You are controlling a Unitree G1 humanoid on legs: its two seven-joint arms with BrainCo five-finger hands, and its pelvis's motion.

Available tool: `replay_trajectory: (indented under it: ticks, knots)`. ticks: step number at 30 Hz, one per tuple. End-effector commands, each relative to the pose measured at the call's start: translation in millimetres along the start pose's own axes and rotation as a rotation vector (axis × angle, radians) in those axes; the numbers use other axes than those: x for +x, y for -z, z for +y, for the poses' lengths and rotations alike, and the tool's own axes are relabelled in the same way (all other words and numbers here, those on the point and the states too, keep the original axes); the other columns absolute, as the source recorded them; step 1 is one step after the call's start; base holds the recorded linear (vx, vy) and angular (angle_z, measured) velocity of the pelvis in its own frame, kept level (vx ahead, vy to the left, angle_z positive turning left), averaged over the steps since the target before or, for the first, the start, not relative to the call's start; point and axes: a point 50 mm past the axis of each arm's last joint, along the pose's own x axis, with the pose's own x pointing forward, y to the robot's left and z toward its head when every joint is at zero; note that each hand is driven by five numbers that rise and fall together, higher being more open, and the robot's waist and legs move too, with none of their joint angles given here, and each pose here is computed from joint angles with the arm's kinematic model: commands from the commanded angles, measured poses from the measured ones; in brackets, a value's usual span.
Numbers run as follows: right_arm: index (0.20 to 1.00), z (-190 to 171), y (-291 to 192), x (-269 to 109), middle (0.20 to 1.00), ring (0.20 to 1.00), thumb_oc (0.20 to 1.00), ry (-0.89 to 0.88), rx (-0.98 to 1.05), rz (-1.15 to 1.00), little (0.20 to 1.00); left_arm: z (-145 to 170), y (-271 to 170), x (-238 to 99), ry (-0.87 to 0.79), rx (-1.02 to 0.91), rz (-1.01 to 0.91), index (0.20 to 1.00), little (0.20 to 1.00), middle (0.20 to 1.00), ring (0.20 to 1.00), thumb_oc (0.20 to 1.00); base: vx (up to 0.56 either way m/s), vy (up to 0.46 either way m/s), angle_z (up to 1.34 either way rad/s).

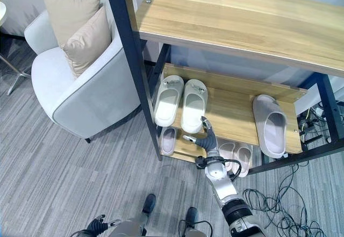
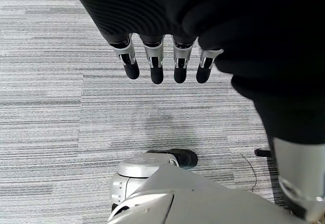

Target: Arrange the slippers neatly on the shoe rack.

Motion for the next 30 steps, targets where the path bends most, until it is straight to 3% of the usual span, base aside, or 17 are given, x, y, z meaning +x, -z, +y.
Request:
replay_trajectory:
  ticks: [1,16,24,30]
  knots:
    - [1.0,8,-37,9,1.0,1.0,1.0,-0.044,0.049,-0.169,1.0,-24,9,-3,0.078,0.034,0.055,1.0,1.0,1.0,1.0,1.0,0.0,0.0,0.0]
    - [1.0,5,-32,5,1.0,1.0,1.0,-0.045,0.104,-0.144,1.0,-26,15,-5,0.087,0.029,0.078,1.0,1.0,1.0,1.0,1.0,0.0,0.0,0.0]
    - [1.0,-69,-74,7,1.0,1.0,1.0,0.279,-0.125,-0.389,1.0,-24,16,-5,0.08,0.064,0.077,1.0,1.0,1.0,1.0,1.0,0.01,-0.015,-0.01]
    - [1.0,-128,-62,10,1.0,1.0,1.0,0.487,-0.272,-0.297,1.0,-24,25,-7,0.09,0.056,0.105,1.0,1.0,1.0,1.0,1.0,0.01,-0.014,-0.01]
